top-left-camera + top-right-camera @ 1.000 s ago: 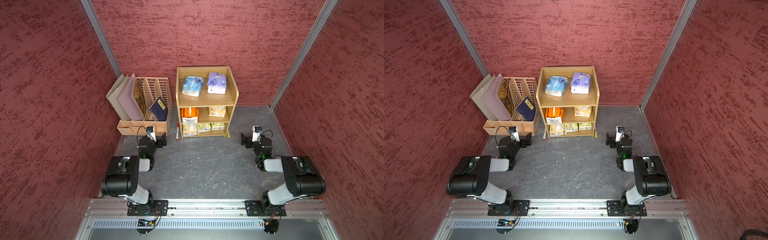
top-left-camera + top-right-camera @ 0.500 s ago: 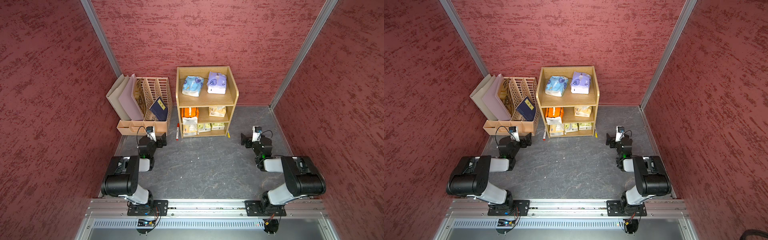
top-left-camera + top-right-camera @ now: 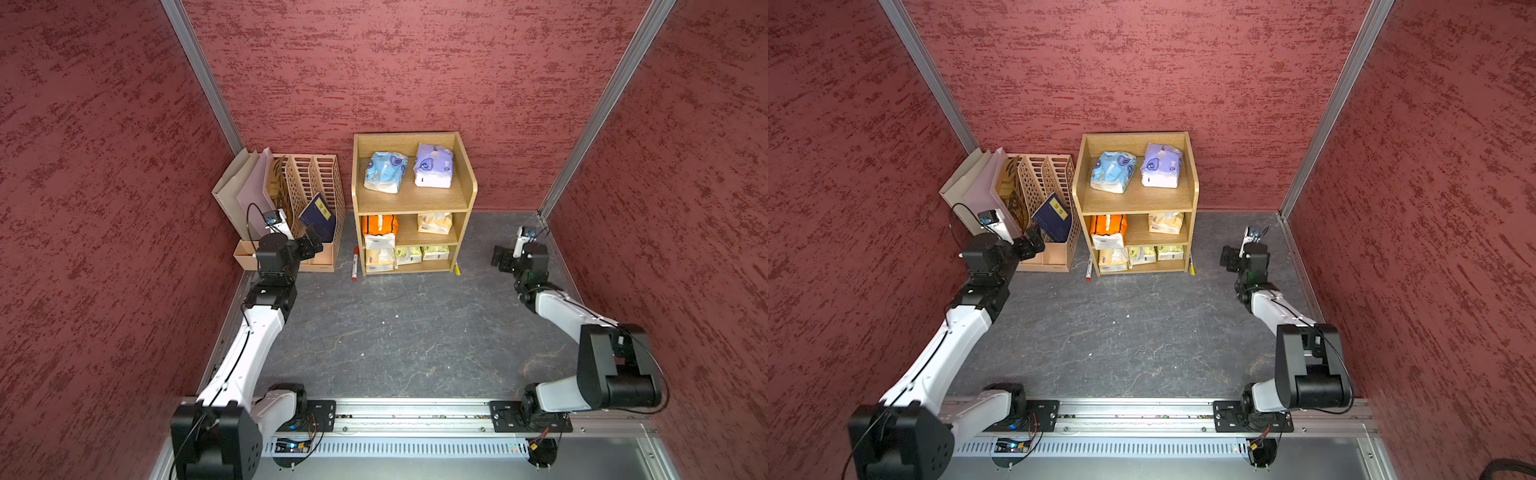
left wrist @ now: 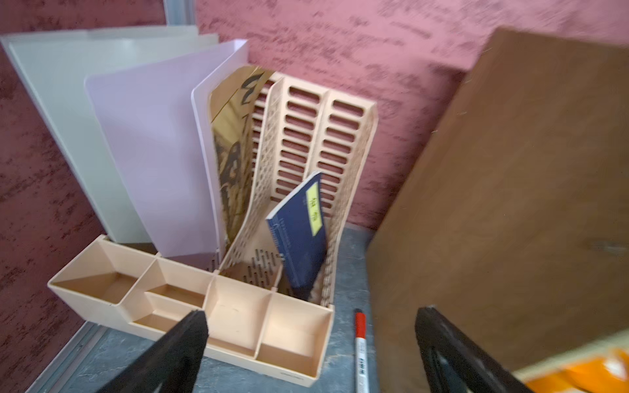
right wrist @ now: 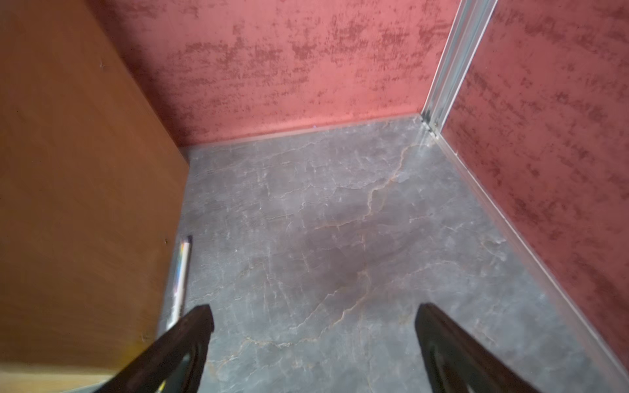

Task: Remove the tissue boxes from the shelf
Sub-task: Pick up a box of tissues from the shelf.

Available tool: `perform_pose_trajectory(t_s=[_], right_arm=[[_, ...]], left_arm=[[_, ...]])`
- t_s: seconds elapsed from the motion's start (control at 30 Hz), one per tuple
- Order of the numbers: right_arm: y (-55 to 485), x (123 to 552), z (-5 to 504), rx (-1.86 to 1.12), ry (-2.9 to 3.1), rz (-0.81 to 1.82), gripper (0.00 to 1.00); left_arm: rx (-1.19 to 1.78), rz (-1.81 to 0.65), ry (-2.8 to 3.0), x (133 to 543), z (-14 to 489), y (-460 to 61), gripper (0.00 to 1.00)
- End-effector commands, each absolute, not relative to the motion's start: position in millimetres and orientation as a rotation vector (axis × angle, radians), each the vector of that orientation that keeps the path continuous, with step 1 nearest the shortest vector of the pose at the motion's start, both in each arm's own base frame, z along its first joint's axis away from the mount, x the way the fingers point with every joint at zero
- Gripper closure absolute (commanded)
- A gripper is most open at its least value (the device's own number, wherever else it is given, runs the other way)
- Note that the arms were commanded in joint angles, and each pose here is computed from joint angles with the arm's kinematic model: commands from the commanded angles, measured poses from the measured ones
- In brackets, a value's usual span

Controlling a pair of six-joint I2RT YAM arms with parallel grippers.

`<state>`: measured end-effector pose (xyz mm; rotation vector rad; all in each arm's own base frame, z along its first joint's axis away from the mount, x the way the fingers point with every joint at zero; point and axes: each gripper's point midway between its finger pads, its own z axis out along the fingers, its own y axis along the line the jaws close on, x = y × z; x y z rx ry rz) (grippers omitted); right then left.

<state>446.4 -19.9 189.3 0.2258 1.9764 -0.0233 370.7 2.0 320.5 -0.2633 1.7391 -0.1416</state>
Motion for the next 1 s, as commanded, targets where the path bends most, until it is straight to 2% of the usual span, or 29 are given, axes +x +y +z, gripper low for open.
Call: perform_pose_trajectory(t_s=[0.0, 0.13, 0.23, 0.3, 0.37, 0.53, 0.67, 0.77, 0.97], right_arm=[[-35, 402, 153, 0.391, 2.258, -0.094, 0.02], [-18, 388, 178, 0.448, 2.232, 0.124, 0.02], [-11, 373, 198, 0.473, 2.255, 0.189, 0.02], [-7, 360, 210, 0.491, 2.277, 0.22, 0.01], [1, 345, 221, 0.49, 2.285, 0.278, 0.01], [26, 298, 243, 0.519, 2.315, 0.444, 0.03], [58, 264, 271, 0.449, 2.263, 0.625, 0.14], [83, 248, 298, 0.359, 2.218, 0.768, 0.18], [132, 236, 362, 0.112, 2.13, 0.937, 0.19]], left_arm=[[-0.249, -0.201, 1.828, 324, 311, -8, 0.0], [-0.401, -0.284, 1.671, 298, 330, 8, 0.0], [-0.398, -0.249, 1.824, 297, 333, 7, 0.0], [-0.309, -0.253, 1.928, 301, 342, -5, 0.03], [-0.283, -0.263, 1.969, 303, 356, -9, 0.01], [-0.418, -0.567, 1.888, 310, 401, -29, 0.0], [-0.482, -0.692, 1.932, 330, 413, -50, 0.0], [-0.422, -0.722, 1.91, 336, 435, -70, 0.0], [-0.333, -0.787, 1.902, 342, 466, -106, 0.0]])
